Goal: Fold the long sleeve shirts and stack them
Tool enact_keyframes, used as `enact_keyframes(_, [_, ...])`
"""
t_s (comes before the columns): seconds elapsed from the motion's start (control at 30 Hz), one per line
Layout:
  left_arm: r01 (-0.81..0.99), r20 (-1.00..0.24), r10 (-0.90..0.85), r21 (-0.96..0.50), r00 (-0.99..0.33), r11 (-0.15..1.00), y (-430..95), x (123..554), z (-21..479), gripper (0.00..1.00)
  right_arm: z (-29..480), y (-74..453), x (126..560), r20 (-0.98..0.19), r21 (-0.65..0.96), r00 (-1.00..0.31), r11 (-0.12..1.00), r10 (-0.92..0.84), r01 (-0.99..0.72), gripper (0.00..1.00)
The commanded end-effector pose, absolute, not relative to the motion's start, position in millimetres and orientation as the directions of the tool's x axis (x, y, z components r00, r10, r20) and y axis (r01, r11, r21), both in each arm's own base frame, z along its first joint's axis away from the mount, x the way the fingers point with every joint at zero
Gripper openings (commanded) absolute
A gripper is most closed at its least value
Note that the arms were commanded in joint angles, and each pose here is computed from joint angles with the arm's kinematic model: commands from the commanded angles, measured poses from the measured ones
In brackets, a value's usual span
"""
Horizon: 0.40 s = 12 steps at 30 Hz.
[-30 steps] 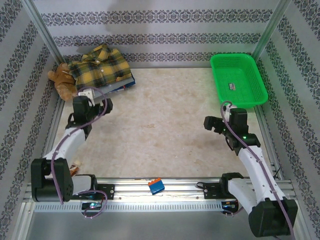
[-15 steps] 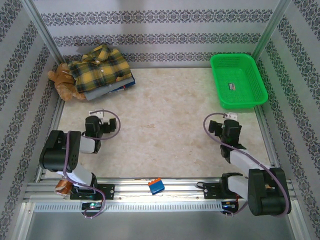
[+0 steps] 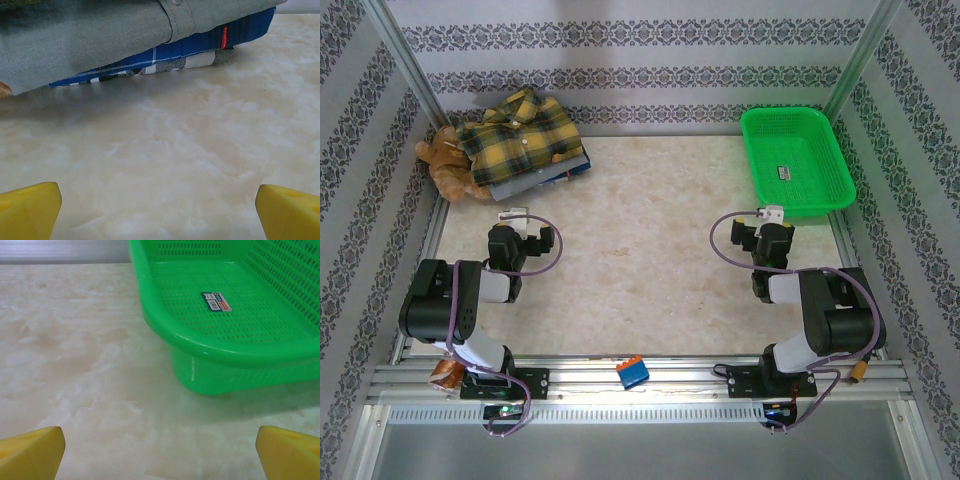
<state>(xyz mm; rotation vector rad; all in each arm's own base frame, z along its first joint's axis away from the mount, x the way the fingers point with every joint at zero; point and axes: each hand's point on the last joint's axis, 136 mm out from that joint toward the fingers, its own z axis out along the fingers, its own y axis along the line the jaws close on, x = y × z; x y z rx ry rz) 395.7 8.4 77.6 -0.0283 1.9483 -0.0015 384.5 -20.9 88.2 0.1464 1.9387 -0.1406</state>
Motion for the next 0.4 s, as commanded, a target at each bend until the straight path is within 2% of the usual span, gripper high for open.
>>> enact_keyframes(0.0, [-0.008,-0.94,-0.021,-0.02,-0.34,1.0,8.1,401.0,87.6,1.0,106.1,-16.3,392.7,-0.952,-0.014,-0.303,0.987,0.036,0.161,0.98])
enact_keyframes(0.37, [-0.008,-0.941,-0.021,-0.019,-0.339,1.0,8.2,400.6,87.4,1.0,106.2,-17.3,392.7,-0.953,0.002,-0.3,0.988,0.049,0.154,0.98])
